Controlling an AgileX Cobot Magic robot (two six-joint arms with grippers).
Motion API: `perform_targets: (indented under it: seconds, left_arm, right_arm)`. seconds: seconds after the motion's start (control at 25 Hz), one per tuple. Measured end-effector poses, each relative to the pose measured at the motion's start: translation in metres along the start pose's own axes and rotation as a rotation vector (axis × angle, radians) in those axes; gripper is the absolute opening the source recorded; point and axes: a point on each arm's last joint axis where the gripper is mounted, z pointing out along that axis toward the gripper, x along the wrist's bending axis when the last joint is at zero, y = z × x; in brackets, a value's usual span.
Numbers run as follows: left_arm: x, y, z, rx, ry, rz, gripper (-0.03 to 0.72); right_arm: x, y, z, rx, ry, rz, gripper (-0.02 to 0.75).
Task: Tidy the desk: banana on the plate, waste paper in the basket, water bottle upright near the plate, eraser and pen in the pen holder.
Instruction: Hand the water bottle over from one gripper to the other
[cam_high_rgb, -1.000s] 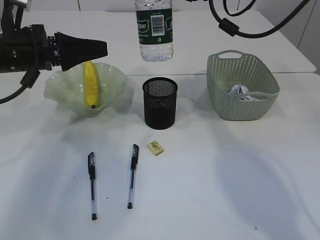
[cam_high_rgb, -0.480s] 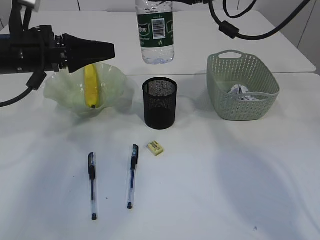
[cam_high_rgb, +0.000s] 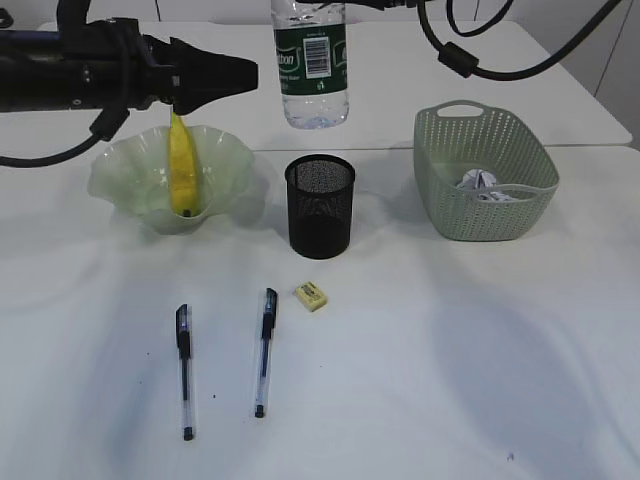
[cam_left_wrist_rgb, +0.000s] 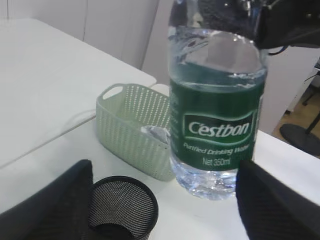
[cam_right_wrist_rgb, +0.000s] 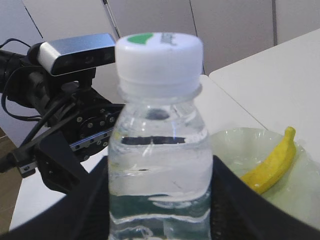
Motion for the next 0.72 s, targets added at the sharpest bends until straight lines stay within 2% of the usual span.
perform_targets:
  seconds: [0.24, 0.72]
  left_arm:
    - [-0.008, -0.001, 0.014, 0.027, 0.036, 0.014, 0.641]
    - [-0.026, -0.001, 0.028, 0.036, -0.014, 0.029, 0.637]
  right_arm:
    - [0.0, 0.0, 0.0, 0.0, 0.0, -0.002, 0.378]
    - [0.0, 0.0, 0.0, 0.0, 0.0, -0.002, 0.378]
